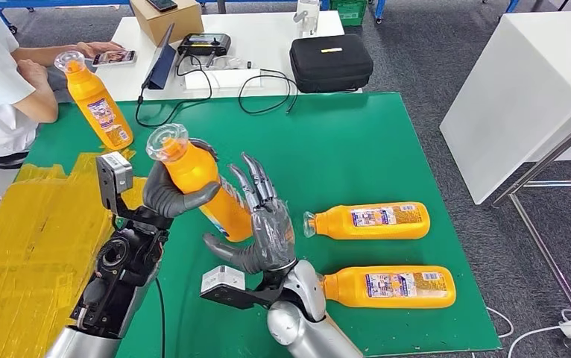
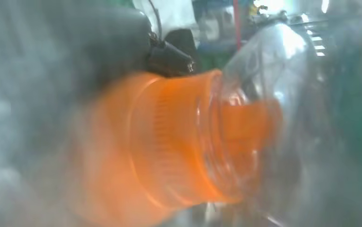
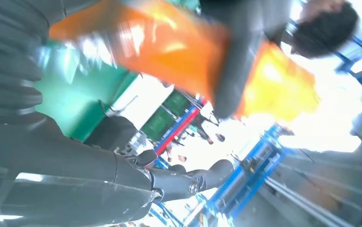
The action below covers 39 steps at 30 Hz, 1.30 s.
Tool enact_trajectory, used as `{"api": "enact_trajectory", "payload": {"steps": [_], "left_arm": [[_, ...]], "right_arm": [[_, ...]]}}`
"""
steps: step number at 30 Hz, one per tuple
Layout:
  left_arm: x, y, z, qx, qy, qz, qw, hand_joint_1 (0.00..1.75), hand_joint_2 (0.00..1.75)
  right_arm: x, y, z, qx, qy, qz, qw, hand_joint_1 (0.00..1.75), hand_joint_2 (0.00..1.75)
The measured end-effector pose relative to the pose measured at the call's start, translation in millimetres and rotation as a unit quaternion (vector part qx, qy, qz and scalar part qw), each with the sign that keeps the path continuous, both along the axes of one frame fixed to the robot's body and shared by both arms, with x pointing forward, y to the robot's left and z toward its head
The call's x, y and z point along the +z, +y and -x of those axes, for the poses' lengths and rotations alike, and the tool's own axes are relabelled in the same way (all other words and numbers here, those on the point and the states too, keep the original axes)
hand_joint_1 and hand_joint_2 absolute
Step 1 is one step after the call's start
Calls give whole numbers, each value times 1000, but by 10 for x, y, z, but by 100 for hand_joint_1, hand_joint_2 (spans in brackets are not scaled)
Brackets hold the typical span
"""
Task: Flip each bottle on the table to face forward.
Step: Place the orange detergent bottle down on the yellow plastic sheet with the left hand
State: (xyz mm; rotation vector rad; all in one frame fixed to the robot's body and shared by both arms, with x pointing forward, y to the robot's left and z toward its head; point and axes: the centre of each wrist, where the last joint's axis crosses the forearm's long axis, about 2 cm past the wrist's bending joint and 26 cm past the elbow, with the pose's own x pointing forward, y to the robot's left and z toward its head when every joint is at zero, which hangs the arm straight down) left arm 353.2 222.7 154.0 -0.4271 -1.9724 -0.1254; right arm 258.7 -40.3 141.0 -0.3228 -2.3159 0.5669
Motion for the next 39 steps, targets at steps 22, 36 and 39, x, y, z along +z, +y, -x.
{"api": "enact_trajectory", "payload": {"steps": [22,36,39], "left_arm": [[407,678,-238,460,-210,-469,724,175,175],[253,1334,-369,448,-234,-667,547,175,175],[242,1356,-376,446,-232,-671,546,175,175]], "right_arm": [[514,-443,202,-34,-101,-123,987,0,175],[608,-779,173,-59,-129,-151,978,0,175],[610,-791,175,-59,-131,-151,978,0,175]]}}
